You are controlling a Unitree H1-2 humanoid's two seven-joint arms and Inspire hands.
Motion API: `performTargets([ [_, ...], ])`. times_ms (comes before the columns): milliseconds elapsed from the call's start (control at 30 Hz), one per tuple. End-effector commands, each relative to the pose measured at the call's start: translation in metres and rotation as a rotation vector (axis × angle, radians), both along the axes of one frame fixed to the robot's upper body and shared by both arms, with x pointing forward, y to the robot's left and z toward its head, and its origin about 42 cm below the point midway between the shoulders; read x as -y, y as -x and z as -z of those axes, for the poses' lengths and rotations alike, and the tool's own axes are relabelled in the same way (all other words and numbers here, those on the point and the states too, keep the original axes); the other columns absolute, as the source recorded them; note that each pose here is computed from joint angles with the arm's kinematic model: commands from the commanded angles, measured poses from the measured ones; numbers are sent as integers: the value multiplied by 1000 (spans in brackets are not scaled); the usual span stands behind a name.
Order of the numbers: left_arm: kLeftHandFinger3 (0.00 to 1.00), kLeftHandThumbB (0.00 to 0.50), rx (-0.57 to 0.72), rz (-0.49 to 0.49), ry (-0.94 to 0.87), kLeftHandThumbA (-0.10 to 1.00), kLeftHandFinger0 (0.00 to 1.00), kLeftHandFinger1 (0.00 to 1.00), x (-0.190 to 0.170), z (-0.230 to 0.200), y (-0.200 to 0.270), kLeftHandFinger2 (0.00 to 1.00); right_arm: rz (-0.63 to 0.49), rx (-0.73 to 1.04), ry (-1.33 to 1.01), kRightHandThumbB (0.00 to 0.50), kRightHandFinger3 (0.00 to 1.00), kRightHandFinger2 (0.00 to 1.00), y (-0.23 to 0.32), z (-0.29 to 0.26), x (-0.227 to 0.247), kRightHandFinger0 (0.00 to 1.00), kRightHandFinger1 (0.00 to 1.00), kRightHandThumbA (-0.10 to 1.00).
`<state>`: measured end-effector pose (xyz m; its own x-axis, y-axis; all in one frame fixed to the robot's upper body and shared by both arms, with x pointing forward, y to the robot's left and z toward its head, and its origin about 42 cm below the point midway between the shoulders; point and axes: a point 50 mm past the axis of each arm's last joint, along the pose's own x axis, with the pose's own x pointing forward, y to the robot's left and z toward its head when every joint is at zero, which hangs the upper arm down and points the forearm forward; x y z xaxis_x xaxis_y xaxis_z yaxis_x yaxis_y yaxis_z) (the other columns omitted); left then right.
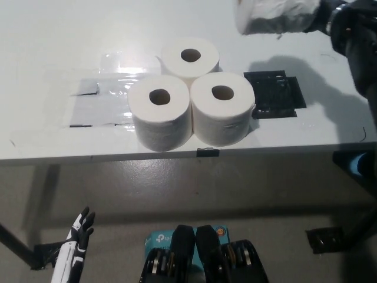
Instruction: A few rolls of toilet paper are kept infront of the robot and the robot uses its right hand to lift one of the rolls and and places it on top of the other rolls to stack it.
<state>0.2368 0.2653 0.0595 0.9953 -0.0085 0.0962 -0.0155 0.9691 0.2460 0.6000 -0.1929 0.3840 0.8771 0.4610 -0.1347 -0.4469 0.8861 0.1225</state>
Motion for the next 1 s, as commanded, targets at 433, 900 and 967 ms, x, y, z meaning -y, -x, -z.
performTargets([
  [433,1000,253,82,17,-24,1000,1000,1000,-5,-15,-7,1000,44,328,491,28,0,4,-3,-68,-47,0,0,741],
  [900,1000,249,87,30,-37,1000,1000,1000,-1,-17,-8,1000,27,369,621,75,0,134,-2,-64,-67,0,3,784],
  [967,1000,244,88,31,-39,1000,1000,1000,-1,-17,-9,1000,23,371,613,69,6,149,-2,-63,-71,0,19,769],
])
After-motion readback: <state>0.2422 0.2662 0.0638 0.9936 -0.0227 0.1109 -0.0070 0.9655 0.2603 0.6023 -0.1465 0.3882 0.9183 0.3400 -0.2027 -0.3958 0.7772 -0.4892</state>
